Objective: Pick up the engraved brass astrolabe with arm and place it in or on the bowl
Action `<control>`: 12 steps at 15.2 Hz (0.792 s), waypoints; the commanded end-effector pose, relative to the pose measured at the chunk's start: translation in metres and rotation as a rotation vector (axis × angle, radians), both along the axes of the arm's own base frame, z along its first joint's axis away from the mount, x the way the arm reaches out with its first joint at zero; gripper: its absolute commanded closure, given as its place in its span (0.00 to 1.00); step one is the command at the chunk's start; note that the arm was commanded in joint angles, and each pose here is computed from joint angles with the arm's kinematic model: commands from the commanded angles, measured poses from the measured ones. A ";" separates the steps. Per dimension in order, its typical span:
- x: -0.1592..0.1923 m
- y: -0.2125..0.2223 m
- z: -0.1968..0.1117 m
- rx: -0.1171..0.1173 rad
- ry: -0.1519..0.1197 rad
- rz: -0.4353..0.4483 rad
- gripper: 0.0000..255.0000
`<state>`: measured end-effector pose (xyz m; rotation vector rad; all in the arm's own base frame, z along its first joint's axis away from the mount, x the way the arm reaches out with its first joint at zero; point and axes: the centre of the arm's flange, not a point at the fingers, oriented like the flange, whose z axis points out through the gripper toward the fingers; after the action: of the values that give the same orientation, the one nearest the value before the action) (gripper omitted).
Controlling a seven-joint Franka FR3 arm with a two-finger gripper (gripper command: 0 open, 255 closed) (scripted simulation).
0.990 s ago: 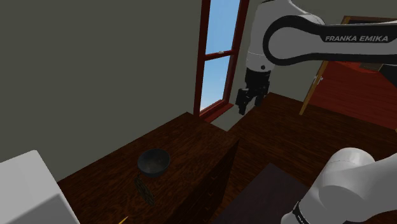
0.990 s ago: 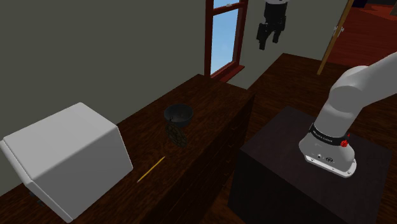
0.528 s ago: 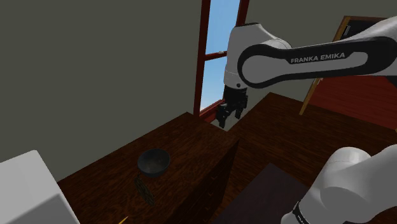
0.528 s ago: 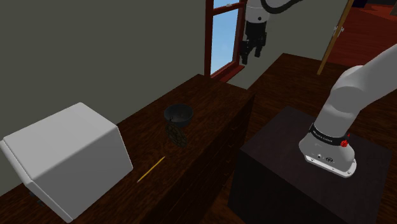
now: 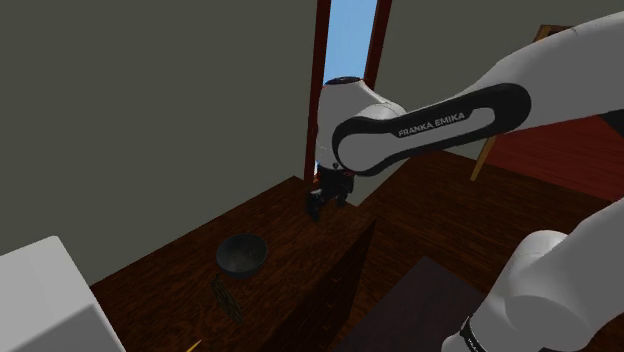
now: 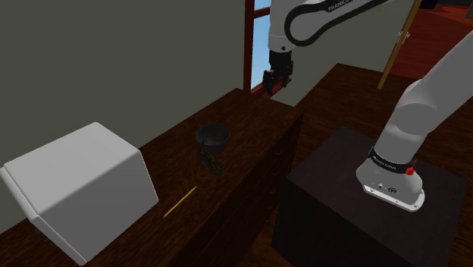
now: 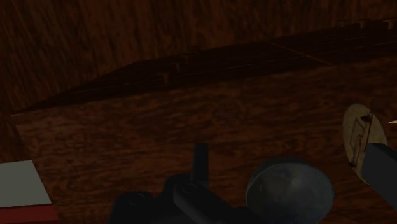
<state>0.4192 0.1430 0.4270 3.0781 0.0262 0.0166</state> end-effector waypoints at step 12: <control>0.067 0.109 -0.110 0.036 -0.008 0.084 0.00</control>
<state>0.4796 0.2415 0.3294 3.1075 0.1465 0.0313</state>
